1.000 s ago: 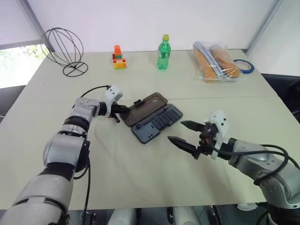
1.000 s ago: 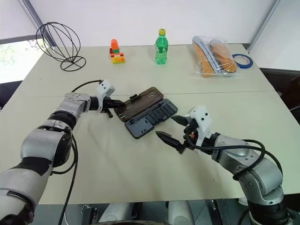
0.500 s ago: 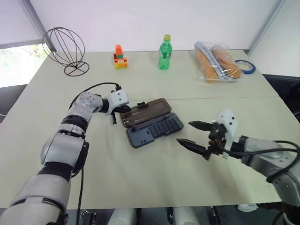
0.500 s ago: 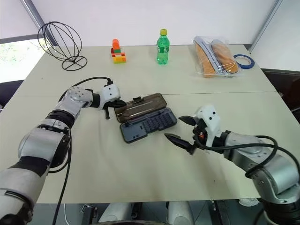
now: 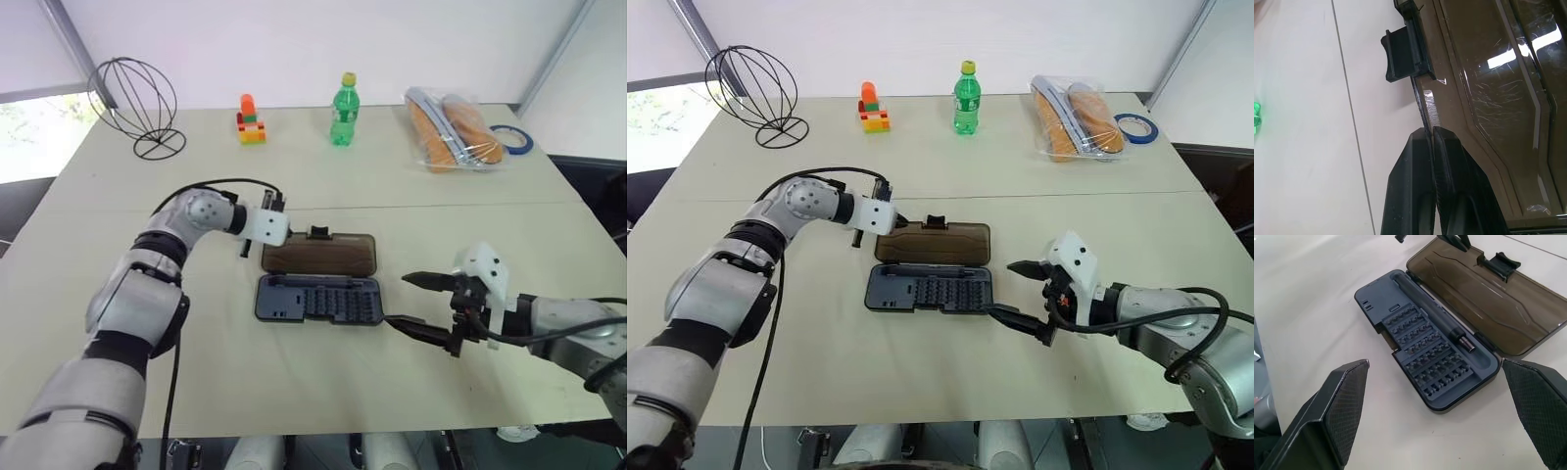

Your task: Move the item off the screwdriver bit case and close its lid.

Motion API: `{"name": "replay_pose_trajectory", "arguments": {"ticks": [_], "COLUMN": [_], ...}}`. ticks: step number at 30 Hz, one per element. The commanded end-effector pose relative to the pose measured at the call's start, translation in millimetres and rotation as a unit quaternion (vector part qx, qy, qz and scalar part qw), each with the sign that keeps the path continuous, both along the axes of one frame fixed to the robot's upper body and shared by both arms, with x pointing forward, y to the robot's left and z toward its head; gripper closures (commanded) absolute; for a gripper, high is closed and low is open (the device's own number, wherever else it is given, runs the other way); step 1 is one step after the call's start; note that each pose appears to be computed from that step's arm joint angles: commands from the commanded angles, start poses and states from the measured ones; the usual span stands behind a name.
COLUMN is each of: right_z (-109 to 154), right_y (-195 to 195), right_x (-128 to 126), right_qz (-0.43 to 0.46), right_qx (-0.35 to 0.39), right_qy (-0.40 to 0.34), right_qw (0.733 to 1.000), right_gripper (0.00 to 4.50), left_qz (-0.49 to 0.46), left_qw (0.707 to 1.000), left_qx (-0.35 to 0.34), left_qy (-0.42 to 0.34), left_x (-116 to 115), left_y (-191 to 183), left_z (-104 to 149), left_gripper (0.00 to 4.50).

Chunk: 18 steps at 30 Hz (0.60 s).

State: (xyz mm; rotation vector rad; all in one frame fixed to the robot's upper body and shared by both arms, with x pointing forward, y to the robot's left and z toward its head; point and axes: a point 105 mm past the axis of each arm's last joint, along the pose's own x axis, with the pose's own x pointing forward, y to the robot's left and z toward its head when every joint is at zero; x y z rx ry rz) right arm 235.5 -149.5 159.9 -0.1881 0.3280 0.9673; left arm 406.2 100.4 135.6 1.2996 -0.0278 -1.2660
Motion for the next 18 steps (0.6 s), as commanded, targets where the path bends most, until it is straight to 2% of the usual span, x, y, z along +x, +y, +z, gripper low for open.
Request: {"name": "replay_pose_trajectory", "arguments": {"ticks": [1, 5, 14, 17, 18], "right_z": [8, 7, 7, 8, 8], "right_y": [5, 6, 7, 7, 7], "right_x": [0, 3, 10, 12, 12], "right_qz": [0.008, 0.006, 0.005, 0.004, 0.004], "right_qx": [0.008, 0.010, 0.016, 0.017, 0.017], "right_qy": [-0.019, -0.020, -0.026, -0.028, -0.029], "right_qw": [1.000, 1.000, 1.000, 0.999, 0.999], "right_gripper": [0.00, 0.00, 0.00, 0.00, 0.00], "left_qz": [0.002, 0.014, 0.030, 0.040, 0.044], "left_qw": [0.999, 0.997, 0.996, 0.995, 0.995], "left_qx": [0.013, 0.006, 0.000, 0.001, 0.001], "left_qy": [0.037, 0.070, 0.086, 0.086, 0.085], "left_x": [-3, -5, -5, -3, -2], "left_y": [0, 6, 12, 15, 16], "left_z": [-7, -7, -10, -11, -10], "left_gripper": [4.45, 4.45, 4.45, 3.55, 3.09]}}
